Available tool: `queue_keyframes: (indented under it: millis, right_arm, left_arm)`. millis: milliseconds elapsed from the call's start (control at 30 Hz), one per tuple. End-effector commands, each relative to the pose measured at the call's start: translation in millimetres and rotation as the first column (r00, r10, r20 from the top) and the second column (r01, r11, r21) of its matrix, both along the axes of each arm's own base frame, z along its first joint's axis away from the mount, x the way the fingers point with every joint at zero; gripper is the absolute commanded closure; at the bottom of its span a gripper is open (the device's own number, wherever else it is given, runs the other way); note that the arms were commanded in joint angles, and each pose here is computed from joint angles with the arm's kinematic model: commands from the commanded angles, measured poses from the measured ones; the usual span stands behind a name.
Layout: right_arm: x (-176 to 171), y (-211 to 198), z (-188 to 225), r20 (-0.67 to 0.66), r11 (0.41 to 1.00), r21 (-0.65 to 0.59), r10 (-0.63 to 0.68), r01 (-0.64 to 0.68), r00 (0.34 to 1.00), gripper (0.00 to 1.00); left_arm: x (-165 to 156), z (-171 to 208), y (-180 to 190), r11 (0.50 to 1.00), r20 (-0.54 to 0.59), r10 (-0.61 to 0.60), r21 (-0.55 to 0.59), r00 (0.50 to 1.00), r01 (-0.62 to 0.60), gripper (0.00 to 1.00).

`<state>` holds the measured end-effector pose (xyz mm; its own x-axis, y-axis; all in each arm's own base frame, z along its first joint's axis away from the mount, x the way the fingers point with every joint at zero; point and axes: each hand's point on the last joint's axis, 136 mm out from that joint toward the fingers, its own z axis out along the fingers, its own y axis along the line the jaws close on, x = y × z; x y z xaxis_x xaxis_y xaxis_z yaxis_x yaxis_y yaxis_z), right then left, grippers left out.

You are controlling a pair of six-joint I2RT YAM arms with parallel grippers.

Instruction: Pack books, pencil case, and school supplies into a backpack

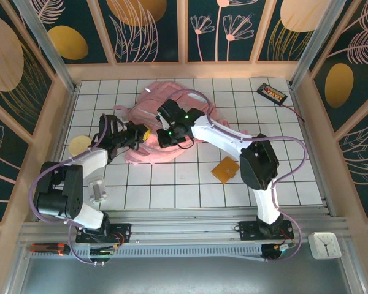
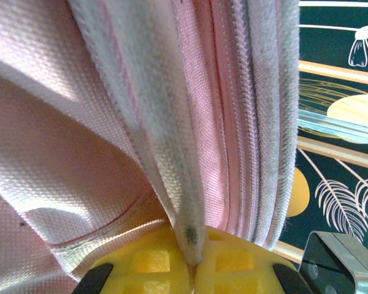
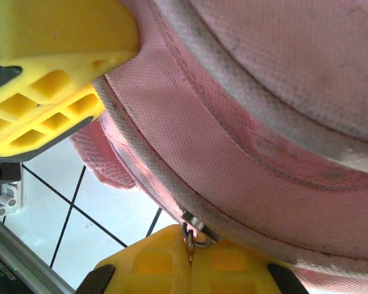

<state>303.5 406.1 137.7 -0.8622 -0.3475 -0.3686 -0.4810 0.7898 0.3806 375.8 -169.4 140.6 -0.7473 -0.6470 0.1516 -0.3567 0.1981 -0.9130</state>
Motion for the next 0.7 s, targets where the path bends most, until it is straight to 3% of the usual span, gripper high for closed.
queue_keyframes:
  millis: [0, 167, 533, 600, 667]
  right_arm:
    - [-4.2, -0.1, 0.5, 0.000, 1.000, -0.017, 0.015, -0.015, 1.000, 0.99]
    - [0.7, -6.2, -2.0, -0.003, 1.000, -0.026, -0.007, 0.007, 1.000, 0.85]
    - [0.3, -9.4, -10.6, -0.018, 0.999, -0.040, -0.025, 0.025, 1.000, 0.88]
    - [0.6, -6.7, -7.1, -0.022, 0.999, -0.026, -0.028, 0.028, 0.999, 0.81]
    - [1.8, -4.0, -4.0, -0.030, 0.999, -0.012, -0.047, 0.047, 0.998, 0.67]
  left_arm:
    - [6.4, 28.1, -7.6, 0.999, 0.097, -0.024, -0.031, 0.995, 0.027, 1.00]
    - [8.5, 36.4, -9.5, 0.999, 0.115, -0.036, -0.035, 0.993, 0.040, 1.00]
    - [11.0, 41.9, -10.2, 0.998, 0.123, -0.037, -0.040, 0.992, 0.042, 1.00]
    - [11.3, 43.9, -9.9, 0.998, 0.125, -0.035, -0.040, 0.991, 0.040, 1.00]
    - [11.5, 45.6, -10.0, 0.998, 0.128, -0.034, -0.041, 0.991, 0.040, 1.00]
